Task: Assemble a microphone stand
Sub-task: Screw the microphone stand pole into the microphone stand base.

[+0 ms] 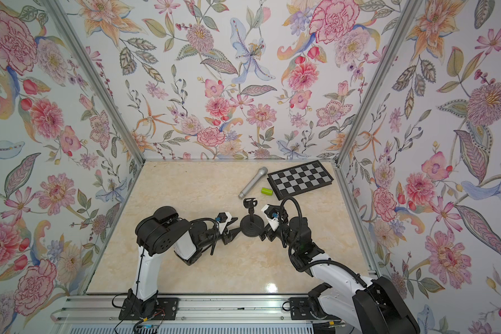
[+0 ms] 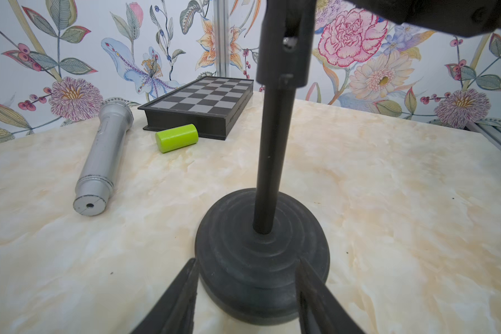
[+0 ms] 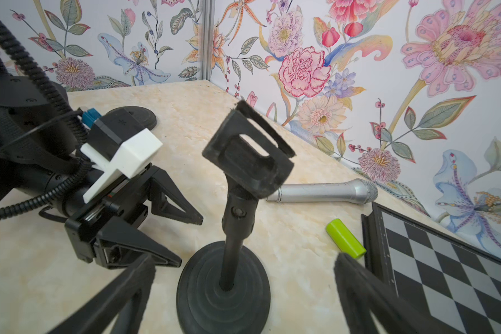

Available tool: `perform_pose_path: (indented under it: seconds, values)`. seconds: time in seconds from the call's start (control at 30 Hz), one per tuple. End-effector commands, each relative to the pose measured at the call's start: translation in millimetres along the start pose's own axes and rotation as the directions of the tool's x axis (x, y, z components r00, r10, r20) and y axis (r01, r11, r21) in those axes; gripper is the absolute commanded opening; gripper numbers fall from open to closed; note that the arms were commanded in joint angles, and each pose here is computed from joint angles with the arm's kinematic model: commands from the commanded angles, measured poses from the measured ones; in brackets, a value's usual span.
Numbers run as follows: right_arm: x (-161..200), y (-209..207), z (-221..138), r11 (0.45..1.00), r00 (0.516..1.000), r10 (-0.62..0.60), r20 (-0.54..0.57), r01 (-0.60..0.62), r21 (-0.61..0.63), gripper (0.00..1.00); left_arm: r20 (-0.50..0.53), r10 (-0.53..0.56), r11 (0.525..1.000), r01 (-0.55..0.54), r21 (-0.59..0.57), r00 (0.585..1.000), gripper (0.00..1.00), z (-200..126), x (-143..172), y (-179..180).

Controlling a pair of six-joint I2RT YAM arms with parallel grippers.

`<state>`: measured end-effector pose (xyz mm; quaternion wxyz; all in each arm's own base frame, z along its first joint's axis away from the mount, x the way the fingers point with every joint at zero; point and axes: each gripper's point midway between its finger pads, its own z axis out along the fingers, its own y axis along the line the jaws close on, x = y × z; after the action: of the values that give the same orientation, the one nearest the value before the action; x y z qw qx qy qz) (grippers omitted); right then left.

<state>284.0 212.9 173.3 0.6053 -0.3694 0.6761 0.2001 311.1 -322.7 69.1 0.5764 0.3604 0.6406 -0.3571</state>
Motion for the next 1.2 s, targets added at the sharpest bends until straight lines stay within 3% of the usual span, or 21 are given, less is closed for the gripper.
perform_pose_path:
  seconds: [0.0, 0.23, 0.63, 0.83, 1.0, 1.17]
  values:
    - [1.7, 21.7, -1.9, 0.987, 0.999, 0.014, 0.030, -0.009, -0.160, 0.97, 0.224, 0.073, 0.996, -0.084, 0.042, 0.972, 0.54, -2.9, -59.3, -7.5]
    - [-9.3, 19.9, 12.3, 0.979, 0.997, 0.040, 0.071, -0.024, -0.205, 0.90, 0.225, 0.052, 0.991, -0.079, 0.111, 0.973, 0.55, 0.9, -53.7, -15.8]
    - [-22.4, -7.3, 47.4, 0.992, 0.981, 0.086, 0.172, -0.069, -0.105, 0.60, 0.225, 0.090, 0.991, -0.109, 0.076, 0.970, 0.56, -7.8, -57.6, -15.0]
    - [-24.0, -6.2, 55.1, 0.999, 0.984, 0.044, 0.173, -0.044, -0.008, 0.36, 0.225, 0.100, 0.993, -0.111, 0.040, 0.969, 0.56, -10.7, -59.3, -10.5]
    - [-15.6, -0.7, 58.3, 0.990, 0.983, 0.060, 0.173, -0.081, 0.117, 0.24, 0.235, 0.111, 0.992, -0.120, 0.026, 0.966, 0.56, -8.6, -63.1, -7.9]
    - [-18.9, 25.0, 67.2, 0.989, 0.970, 0.104, 0.218, -0.124, 0.084, 0.20, 0.247, 0.135, 0.990, -0.142, 0.010, 0.959, 0.57, -13.0, -71.2, -12.2]
